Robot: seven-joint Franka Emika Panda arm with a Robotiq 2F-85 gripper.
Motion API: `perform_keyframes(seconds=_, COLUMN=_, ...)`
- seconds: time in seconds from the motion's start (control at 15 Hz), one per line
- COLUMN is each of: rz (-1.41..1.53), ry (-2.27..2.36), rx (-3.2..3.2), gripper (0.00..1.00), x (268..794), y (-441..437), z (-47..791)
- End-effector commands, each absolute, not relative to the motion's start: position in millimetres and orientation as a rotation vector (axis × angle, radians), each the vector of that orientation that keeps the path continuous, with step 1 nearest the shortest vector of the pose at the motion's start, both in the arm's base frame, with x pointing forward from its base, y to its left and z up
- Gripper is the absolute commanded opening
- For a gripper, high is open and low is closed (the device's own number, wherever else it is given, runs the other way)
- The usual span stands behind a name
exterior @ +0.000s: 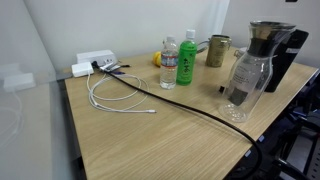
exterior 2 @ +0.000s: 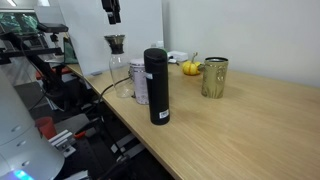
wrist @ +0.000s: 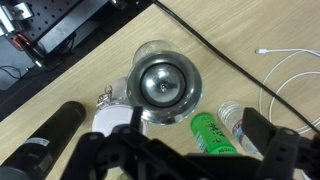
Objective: Pick up the silver lid from the left side of the table and place it on top of the clear bottle
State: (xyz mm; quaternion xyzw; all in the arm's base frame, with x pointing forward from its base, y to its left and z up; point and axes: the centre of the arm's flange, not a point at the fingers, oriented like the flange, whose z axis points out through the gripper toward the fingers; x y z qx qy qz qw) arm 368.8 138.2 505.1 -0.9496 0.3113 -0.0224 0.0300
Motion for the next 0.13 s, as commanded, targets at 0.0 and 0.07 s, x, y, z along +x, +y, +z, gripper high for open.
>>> perform_keyframes(seconds=0.0, rz=-0.069, ry=0.96, rx=-2.928, gripper=1.0, x=368.8, y=138.2, z=505.1)
perform_keyframes(seconds=0.07, rz=-0.069, ry=0.96, rx=-2.928, gripper=1.0, x=368.8, y=138.2, z=505.1)
